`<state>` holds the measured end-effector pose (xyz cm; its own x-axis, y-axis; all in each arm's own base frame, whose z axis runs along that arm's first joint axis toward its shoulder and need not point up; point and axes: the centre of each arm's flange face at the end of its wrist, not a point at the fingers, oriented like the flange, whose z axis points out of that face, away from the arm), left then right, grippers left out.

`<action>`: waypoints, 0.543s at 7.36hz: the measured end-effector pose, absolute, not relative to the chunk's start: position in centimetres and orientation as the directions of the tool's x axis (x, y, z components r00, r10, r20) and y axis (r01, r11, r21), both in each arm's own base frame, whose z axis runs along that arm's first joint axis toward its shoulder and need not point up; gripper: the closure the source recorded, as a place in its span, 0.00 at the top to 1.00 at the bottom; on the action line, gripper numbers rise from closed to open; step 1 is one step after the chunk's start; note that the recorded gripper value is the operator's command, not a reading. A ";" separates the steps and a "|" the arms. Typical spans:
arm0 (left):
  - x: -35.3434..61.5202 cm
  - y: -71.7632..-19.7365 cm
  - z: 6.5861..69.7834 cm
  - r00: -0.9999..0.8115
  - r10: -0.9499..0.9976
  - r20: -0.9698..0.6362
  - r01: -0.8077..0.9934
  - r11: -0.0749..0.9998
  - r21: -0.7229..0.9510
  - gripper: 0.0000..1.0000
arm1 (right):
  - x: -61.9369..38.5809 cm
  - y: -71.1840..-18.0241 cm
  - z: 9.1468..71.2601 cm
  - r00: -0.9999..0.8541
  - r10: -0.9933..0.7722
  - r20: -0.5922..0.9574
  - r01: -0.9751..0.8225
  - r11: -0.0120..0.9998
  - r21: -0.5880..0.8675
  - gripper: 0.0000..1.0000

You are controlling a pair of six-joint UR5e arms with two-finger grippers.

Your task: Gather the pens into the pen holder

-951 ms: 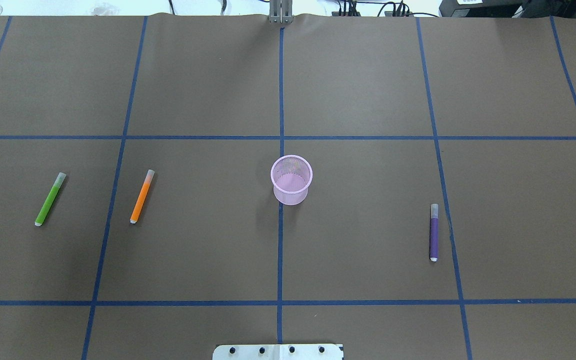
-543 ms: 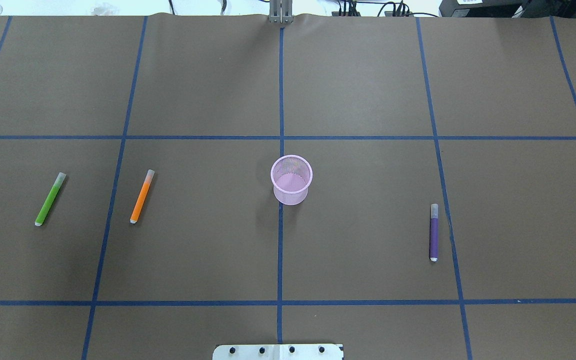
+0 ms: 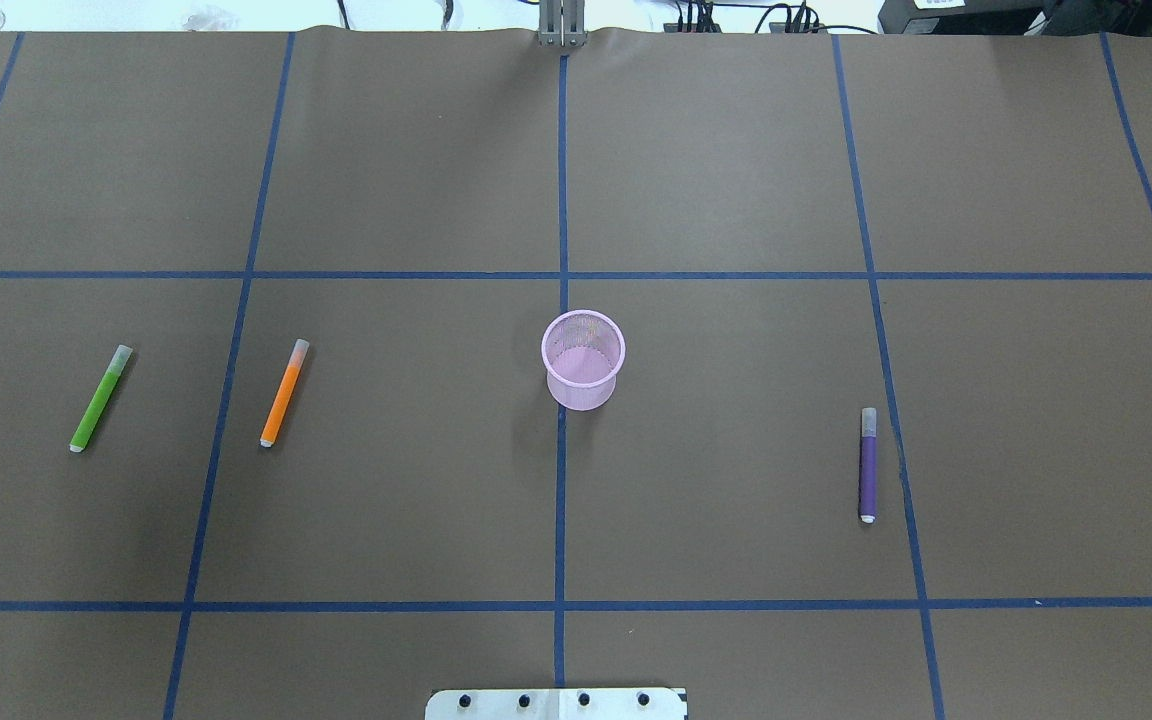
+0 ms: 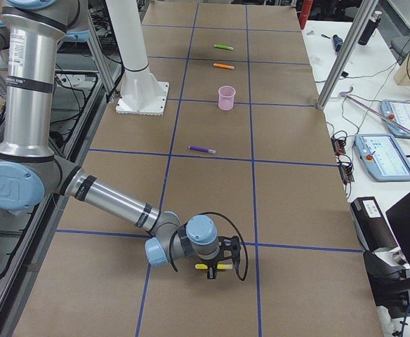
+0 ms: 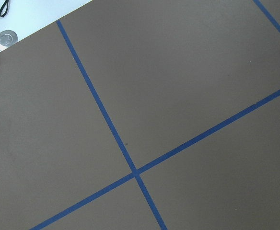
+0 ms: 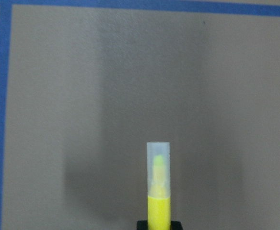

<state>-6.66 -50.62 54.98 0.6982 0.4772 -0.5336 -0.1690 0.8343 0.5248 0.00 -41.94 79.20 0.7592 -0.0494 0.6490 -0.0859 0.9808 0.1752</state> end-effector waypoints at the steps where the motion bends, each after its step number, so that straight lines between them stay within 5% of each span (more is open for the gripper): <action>1: -6.7 -50.7 54.6 0.698 0.481 -0.530 -0.169 0.830 0.531 1.00 | -0.3 -43.7 75.8 0.751 -0.093 0.654 -0.092 0.966 0.242 0.00; 4: -4.4 -51.6 53.0 0.677 0.550 -0.488 -0.199 0.776 0.599 1.00 | -2.4 -49.8 63.9 0.680 -0.260 0.686 -0.104 0.891 0.441 0.00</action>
<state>-4.39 -51.58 53.02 0.6772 0.5504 -0.4883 -0.1991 0.7759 0.5986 -2.37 -49.76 63.89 0.6796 -0.2603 0.6859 -0.1039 0.8914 0.4412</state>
